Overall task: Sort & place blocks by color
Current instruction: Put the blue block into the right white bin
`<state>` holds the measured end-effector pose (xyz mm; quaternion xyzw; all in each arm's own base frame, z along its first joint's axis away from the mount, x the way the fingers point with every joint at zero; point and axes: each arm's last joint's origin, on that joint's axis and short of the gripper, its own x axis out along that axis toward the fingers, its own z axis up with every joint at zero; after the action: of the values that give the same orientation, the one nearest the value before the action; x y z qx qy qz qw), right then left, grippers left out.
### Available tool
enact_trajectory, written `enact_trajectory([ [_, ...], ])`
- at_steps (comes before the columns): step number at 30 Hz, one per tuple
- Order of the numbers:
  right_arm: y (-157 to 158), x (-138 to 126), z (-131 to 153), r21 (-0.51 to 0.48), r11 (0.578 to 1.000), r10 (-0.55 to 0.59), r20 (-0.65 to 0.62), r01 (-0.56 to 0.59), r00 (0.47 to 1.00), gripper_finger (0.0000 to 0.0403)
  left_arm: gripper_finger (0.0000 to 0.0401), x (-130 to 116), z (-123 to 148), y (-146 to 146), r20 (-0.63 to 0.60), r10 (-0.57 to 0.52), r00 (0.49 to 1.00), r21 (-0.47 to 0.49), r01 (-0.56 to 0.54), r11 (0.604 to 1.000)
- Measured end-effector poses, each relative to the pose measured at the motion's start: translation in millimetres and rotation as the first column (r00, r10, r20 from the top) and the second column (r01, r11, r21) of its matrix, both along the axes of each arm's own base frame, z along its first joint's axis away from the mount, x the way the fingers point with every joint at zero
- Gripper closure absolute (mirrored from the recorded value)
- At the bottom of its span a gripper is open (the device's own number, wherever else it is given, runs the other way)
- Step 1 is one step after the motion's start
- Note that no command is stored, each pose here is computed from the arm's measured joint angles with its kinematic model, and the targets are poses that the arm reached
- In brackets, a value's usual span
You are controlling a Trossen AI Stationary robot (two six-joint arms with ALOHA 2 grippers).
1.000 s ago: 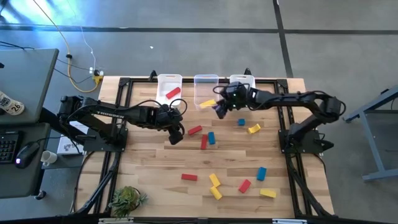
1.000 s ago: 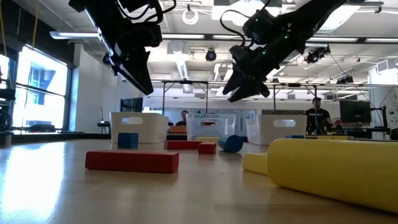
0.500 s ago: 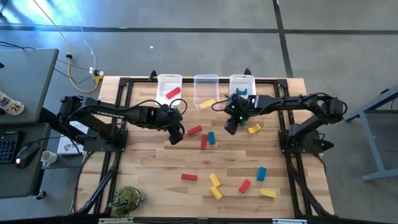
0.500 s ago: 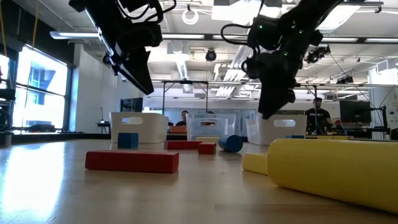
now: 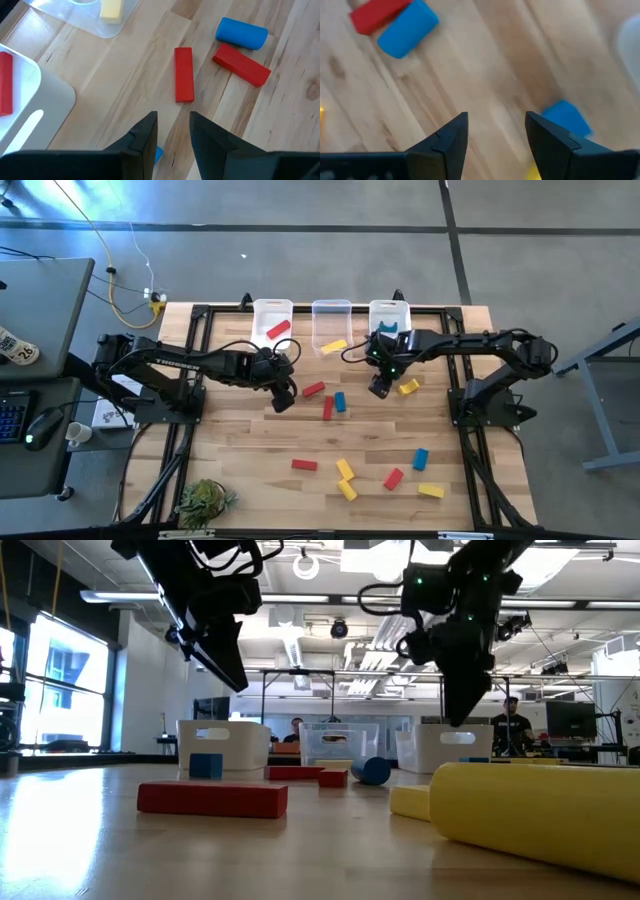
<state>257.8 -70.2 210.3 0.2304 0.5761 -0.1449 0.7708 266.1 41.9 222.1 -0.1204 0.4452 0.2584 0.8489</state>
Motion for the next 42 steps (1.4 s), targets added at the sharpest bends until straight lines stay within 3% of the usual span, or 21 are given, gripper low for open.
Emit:
enact_trajectory([
  [8, -4.2, 0.1, 34.2, -0.123, 0.992, 0.024, -0.092, -0.035, 0.995, 0.022, 0.03, 0.0, 0.0, 0.1, 0.001, 0.0, 1.0, 0.0, 0.0, 1.0],
  [18, -3.5, -7.4, 31.6, -0.149, 0.979, 0.107, -0.199, -0.138, 0.974, 0.0213, 0.03, 0.0, 0.0, 0.0, 0.001, 0.0, 1.0, 0.0, 0.0, 1.0],
  [25, -4.8, -6.7, 31.7, -0.201, 0.93, 0.261, -0.231, -0.308, 0.937, 0.0178, 0.03, 0.3, 0.2, 0.1, 0.003, 0.0, 1.0, 0.001, 0.0, 1.0],
  [31, -6.2, -2.1, 23.2, -0.189, 0.889, 0.361, -0.274, -0.418, 0.891, 0.0171, 0.03, 0.3, 0.2, 0.1, 0.003, 0.0, 1.0, 0.002, 0.0, 1.0],
  [42, -11.2, 15.8, -12.5, -0.118, 0.889, 0.377, -0.358, -0.442, 0.854, 0.0171, 0.03, 0.2, 0.2, 0.1, 0.003, 0.001, 1.0, 0.003, -0.001, 1.0],
])
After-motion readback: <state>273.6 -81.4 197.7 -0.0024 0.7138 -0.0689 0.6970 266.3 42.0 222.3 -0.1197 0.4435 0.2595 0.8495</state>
